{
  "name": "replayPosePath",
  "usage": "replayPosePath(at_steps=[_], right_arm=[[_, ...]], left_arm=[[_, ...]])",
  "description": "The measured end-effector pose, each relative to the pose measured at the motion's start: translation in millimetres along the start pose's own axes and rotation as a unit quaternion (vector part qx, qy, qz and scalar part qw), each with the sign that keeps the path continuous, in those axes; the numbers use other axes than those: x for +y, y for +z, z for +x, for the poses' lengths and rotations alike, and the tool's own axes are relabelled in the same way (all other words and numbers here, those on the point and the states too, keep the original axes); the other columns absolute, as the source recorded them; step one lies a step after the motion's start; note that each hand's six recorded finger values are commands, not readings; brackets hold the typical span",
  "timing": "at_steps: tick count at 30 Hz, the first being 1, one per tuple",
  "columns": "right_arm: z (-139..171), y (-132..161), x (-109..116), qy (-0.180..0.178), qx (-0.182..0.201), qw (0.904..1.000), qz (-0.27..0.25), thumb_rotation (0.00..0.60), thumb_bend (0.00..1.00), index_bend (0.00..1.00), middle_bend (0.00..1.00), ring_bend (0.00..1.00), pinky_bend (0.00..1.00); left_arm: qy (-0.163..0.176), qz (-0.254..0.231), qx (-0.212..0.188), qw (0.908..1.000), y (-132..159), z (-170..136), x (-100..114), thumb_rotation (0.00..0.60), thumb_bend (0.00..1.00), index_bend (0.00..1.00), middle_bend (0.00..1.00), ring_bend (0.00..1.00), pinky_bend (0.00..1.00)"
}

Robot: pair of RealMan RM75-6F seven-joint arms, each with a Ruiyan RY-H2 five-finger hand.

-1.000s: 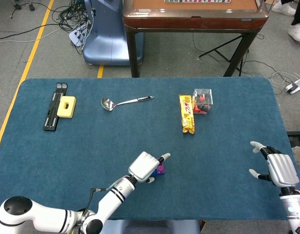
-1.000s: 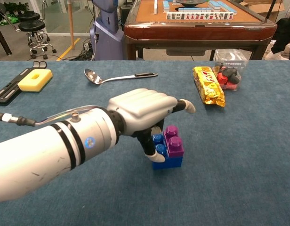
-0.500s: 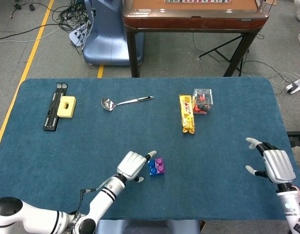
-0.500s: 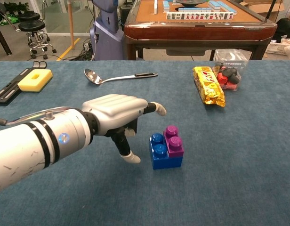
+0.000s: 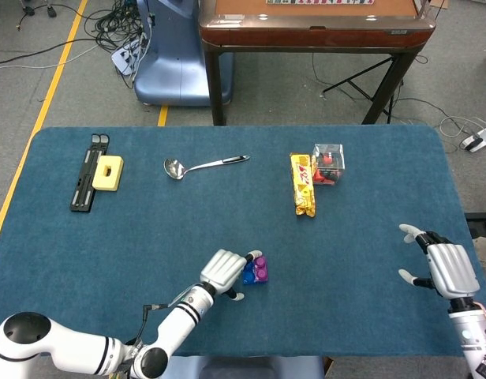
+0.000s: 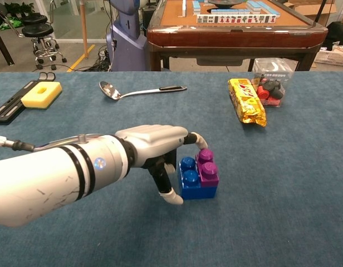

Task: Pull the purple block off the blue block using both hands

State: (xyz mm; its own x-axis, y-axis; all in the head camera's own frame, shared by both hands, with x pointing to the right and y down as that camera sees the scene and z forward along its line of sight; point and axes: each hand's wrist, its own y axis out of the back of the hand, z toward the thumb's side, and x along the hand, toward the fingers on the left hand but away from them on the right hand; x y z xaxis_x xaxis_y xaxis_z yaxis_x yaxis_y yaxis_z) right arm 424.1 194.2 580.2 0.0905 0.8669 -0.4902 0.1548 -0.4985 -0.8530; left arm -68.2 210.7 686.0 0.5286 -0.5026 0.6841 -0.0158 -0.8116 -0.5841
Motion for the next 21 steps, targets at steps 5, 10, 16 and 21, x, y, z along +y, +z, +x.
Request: replayPosePath(at_steps=[5, 10, 16, 21], right_arm=[[0.5, -1.8, -1.4, 0.001, -0.002, 1.0000, -0.002, 0.600, 0.00, 0.24, 0.37, 0.32, 0.46], [0.8, -3.2, -3.3, 0.003, -0.003, 1.0000, -0.003, 0.600, 0.00, 0.24, 0.37, 0.32, 0.46], [0.7, -4.0, -6.7, 0.006, -0.004, 1.0000, -0.006, 0.600, 0.00, 0.24, 0.37, 0.32, 0.46], [0.4, -3.7, -7.6, 0.006, -0.003, 1.0000, -0.006, 0.600, 0.00, 0.24, 0.37, 0.32, 0.46]], left_arm=[[0.000, -0.006, 0.014, 0.9999, 1.3, 7.8, -1.1, 0.600, 0.00, 0.20, 1.00, 0.98, 1.00], [0.004, -0.004, 0.035, 0.9994, -2.9, 12.4, -1.4, 0.600, 0.00, 0.21, 1.00, 0.98, 1.00], [-0.004, -0.019, 0.054, 0.9983, -7.3, 14.3, -4.0, 0.599, 0.00, 0.25, 1.00, 0.98, 1.00], [-0.014, -0.044, 0.066, 0.9968, -8.3, 15.6, -5.7, 0.380, 0.00, 0.31, 1.00, 0.99, 1.00]])
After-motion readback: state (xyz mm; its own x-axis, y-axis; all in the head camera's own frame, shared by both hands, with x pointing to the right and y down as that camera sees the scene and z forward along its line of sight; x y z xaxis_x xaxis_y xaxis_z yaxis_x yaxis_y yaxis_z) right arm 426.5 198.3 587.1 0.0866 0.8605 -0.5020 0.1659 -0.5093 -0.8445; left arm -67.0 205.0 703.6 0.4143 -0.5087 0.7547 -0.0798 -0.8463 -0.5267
